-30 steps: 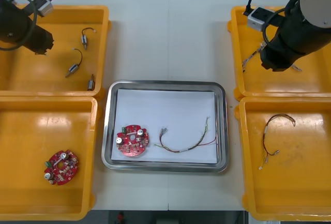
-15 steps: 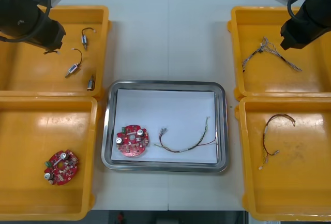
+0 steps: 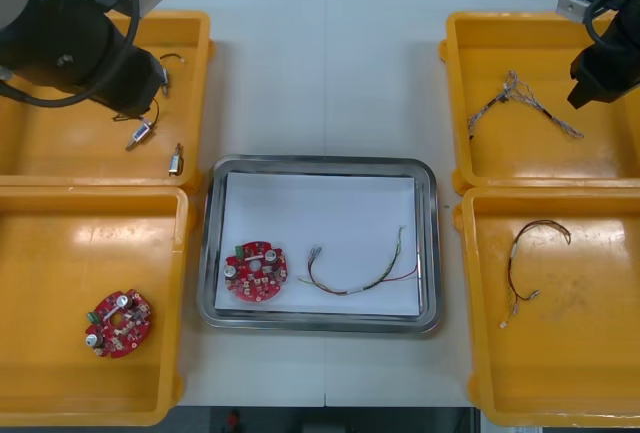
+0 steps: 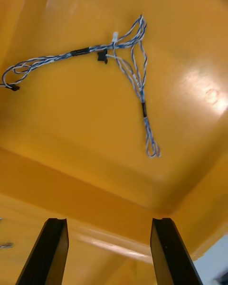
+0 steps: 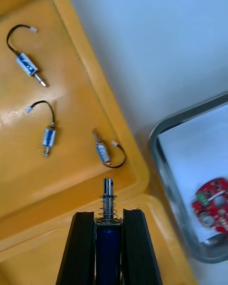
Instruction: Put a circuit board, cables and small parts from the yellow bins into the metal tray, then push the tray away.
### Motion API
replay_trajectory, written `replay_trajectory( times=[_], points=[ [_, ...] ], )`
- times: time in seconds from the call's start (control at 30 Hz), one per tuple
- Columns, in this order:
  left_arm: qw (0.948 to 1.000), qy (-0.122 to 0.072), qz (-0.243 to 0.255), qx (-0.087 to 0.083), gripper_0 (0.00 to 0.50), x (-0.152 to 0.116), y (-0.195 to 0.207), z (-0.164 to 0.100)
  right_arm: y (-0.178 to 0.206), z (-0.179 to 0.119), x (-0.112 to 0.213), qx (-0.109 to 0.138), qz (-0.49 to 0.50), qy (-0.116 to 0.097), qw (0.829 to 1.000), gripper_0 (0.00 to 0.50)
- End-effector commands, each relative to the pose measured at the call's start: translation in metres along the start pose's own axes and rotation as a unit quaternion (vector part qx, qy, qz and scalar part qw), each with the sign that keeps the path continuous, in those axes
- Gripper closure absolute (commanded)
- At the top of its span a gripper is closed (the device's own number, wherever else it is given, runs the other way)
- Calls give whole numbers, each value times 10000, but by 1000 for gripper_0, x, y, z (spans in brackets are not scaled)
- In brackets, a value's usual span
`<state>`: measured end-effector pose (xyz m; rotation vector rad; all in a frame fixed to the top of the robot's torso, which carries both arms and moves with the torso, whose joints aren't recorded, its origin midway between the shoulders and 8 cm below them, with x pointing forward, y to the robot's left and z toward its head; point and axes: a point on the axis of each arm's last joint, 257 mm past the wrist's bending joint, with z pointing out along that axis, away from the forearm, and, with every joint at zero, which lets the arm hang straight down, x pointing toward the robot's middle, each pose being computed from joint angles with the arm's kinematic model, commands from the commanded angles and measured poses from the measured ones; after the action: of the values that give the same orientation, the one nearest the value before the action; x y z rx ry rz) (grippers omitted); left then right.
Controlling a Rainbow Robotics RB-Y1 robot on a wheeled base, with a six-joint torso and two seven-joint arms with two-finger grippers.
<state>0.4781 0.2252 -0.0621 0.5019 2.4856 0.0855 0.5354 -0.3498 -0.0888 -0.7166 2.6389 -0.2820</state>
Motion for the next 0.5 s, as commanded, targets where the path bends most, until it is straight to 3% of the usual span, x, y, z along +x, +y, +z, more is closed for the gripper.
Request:
replay_trajectory(
  times=[0.03,0.17,0.27,0.5],
  points=[
    [9975,17,-696,156,500,7,-44,4,-35,-37,-26,371,-553,-518,9964,0],
    [9965,127,-813,171,499,17,-67,13,-49,-29,-33,312,-617,-617,9957,0],
    [9943,247,-1036,80,499,26,-79,25,-61,-22,-37,209,-554,-624,9963,0],
    [9937,212,-1101,-39,499,31,-106,57,-82,-3,-46,117,-533,-651,9964,0]
  ],
)
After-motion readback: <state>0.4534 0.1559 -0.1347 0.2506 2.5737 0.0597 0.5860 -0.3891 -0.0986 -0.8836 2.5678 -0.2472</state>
